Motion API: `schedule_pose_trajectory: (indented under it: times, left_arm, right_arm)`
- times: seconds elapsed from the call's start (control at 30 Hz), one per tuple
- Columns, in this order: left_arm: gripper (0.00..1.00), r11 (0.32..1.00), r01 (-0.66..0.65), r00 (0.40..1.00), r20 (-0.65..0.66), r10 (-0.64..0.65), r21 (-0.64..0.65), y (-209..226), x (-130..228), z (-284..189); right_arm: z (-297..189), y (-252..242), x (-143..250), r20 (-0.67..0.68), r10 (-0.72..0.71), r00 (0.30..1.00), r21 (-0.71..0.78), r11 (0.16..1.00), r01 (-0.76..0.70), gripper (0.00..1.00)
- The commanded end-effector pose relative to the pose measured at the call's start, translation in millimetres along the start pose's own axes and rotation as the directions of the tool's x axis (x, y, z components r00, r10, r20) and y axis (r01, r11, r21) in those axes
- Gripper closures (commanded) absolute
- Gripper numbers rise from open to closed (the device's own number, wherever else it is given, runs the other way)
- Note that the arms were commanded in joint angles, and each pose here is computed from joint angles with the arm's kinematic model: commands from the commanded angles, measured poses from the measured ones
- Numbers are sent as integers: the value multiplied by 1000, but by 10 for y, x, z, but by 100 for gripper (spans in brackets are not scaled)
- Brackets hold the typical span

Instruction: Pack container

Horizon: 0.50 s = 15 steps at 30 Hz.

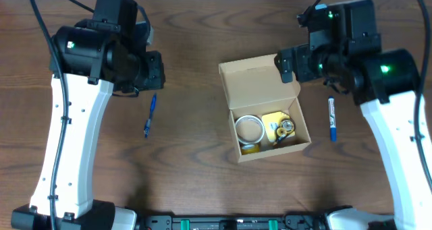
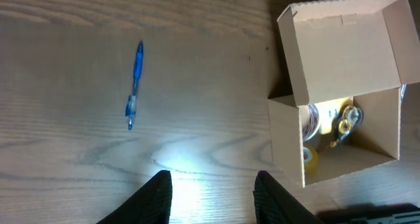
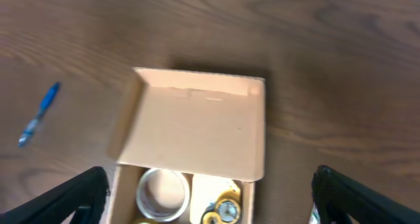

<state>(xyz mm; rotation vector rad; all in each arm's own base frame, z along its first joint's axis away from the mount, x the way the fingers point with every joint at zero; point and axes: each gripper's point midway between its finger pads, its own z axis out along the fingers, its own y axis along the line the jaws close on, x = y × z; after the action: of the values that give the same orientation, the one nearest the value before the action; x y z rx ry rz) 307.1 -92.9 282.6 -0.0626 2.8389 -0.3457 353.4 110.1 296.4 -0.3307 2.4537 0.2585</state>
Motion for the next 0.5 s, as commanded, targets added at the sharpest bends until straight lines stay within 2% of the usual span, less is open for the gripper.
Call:
schedule_pose_trajectory:
  times: [0.0,0.17,0.33,0.47]
  left_arm:
    - [58,1000,-6,1000,5,6,12,-19,22,-41]
    - [58,998,-32,999,-5,32,54,-90,42,-44]
    - [58,996,-52,999,-2,52,66,-112,37,-45]
    - [58,996,-51,999,-3,51,67,-113,40,-45]
  right_arm:
    - [-133,164,-36,35,-26,999,-73,997,28,2]
    - [-147,266,41,9,-54,999,-132,990,55,1]
    - [-97,104,114,-31,-82,996,-43,996,81,8]
    - [-42,85,244,-96,-76,993,-41,997,72,10]
